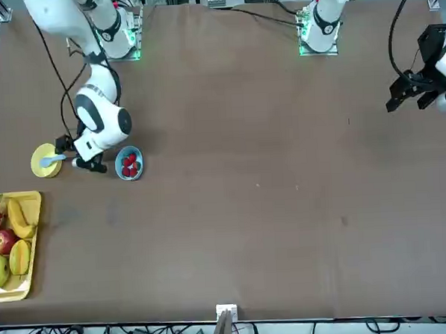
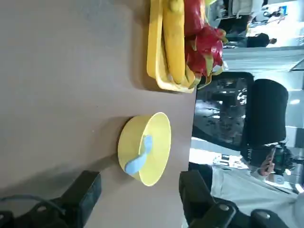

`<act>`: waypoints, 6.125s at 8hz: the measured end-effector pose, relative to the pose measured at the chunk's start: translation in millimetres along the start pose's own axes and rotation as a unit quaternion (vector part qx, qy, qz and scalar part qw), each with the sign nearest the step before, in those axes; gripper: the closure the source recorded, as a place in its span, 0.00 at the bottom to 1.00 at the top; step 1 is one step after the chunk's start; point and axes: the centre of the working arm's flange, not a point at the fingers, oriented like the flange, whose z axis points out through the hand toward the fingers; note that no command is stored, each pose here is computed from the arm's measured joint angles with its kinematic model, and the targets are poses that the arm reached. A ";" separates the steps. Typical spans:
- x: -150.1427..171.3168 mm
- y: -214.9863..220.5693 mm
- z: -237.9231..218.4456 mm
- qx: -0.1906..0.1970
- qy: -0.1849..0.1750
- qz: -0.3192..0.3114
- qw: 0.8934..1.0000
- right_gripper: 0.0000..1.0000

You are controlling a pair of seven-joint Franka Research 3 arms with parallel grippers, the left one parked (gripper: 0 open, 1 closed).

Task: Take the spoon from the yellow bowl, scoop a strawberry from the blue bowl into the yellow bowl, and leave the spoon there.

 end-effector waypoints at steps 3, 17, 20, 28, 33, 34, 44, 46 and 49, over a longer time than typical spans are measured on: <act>-10.4 -23.9 34.5 -0.034 0.009 0.004 0.999 0.03; -11.8 -41.7 83.1 -0.139 -0.013 0.017 0.990 0.17; -5.6 -41.4 82.7 -0.148 -0.012 0.022 0.989 0.20; -4.2 -49.0 79.3 -0.164 -0.009 0.016 0.986 0.27; -4.7 -48.0 79.6 -0.170 -0.011 0.016 0.985 0.31; -4.8 -48.0 79.6 -0.170 -0.011 0.016 0.985 0.32; -9.1 -54.2 78.7 -0.167 -0.022 0.011 0.986 0.48; -9.8 -54.8 77.9 -0.166 -0.026 0.006 0.986 0.54; -8.6 -55.4 75.5 -0.166 -0.024 0.006 0.986 0.54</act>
